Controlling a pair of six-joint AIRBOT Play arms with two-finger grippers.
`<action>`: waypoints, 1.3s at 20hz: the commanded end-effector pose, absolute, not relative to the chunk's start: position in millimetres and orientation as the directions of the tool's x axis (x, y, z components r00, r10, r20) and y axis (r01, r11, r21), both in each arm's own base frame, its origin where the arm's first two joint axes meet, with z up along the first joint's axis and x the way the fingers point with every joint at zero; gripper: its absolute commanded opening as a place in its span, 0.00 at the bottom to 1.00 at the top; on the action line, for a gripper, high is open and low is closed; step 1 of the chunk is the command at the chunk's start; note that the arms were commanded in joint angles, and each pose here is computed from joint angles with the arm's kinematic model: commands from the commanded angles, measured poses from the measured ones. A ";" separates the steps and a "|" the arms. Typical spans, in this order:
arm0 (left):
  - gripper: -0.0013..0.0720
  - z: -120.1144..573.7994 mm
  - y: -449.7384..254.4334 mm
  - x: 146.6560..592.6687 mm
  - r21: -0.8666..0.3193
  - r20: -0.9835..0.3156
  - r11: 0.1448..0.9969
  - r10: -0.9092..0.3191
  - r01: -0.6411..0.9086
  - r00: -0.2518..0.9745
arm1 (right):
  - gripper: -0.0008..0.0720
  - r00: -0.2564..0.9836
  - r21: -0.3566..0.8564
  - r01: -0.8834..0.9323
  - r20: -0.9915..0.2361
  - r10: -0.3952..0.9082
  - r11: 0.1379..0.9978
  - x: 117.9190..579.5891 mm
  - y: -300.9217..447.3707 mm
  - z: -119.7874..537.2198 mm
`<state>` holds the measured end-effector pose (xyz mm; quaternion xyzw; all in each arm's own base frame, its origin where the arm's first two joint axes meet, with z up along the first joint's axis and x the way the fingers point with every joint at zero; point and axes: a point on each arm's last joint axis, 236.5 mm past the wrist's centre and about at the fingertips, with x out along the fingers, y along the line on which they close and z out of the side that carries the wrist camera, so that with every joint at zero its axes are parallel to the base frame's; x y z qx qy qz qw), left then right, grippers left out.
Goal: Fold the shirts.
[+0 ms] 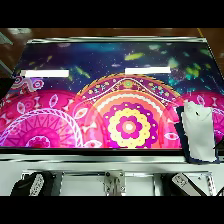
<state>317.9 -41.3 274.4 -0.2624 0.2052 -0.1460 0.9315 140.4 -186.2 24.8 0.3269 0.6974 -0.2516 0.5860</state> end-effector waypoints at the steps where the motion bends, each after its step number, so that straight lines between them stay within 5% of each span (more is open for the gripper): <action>1: 0.06 243.2 -32.9 322.5 -0.444 -0.430 0.887 -0.336 0.127 0.838 | 0.84 0.246 0.193 0.672 -0.969 0.031 0.715 220.1 -214.1 85.7; 3: 0.06 187.0 -9.6 316.7 -0.272 -0.666 0.962 -0.187 -0.002 0.723 | 0.84 0.655 0.392 0.513 -0.754 -0.054 0.764 311.1 -216.4 180.3; 4: 0.06 163.7 1.1 313.6 -0.172 -0.753 0.984 -0.101 -0.046 0.650 | 0.84 0.761 0.427 0.438 -0.644 -0.074 0.791 338.2 -207.2 219.1; 6: 0.06 131.1 -10.2 317.8 -0.037 -0.851 0.999 -0.020 -0.022 0.524 | 0.84 0.808 0.410 0.324 -0.588 -0.023 0.853 367.4 -165.2 240.5; 8: 0.06 106.3 -56.5 331.5 -0.006 -0.898 0.995 -0.049 0.100 0.438 | 0.84 0.650 0.310 0.254 -0.756 0.076 0.916 366.5 -108.5 190.9; 9: 0.21 93.2 -81.3 338.4 -0.002 -0.915 0.986 -0.069 0.166 0.397 | 0.84 0.536 0.247 0.226 -0.839 0.092 0.942 361.2 -85.2 158.2; 10: 0.81 78.2 -104.9 344.9 -0.002 -0.932 0.977 -0.079 0.215 0.352 | 0.84 0.441 0.213 0.203 -0.891 0.104 0.956 357.0 -65.3 129.4; 11: 0.95 64.4 -120.8 350.4 0.000 -0.946 0.970 -0.078 0.242 0.313 | 0.84 0.380 0.208 0.184 -0.916 0.126 0.961 355.5 -47.7 109.0; 14: 0.95 32.0 -141.0 358.8 0.001 -0.973 0.961 -0.063 0.275 0.223 | 0.84 0.273 0.222 0.142 -0.945 0.177 0.965 353.1 -13.2 72.9; 19: 0.95 21.5 -134.9 350.2 0.004 -0.986 0.964 -0.040 0.266 0.160 | 0.84 0.269 0.245 0.091 -0.939 0.213 0.965 356.4 9.6 72.5; 26: 0.95 23.4 -139.2 360.8 -0.002 -0.977 0.964 -0.058 0.266 0.204 | 0.84 0.270 0.251 0.093 -0.938 0.218 0.964 356.6 10.2 72.8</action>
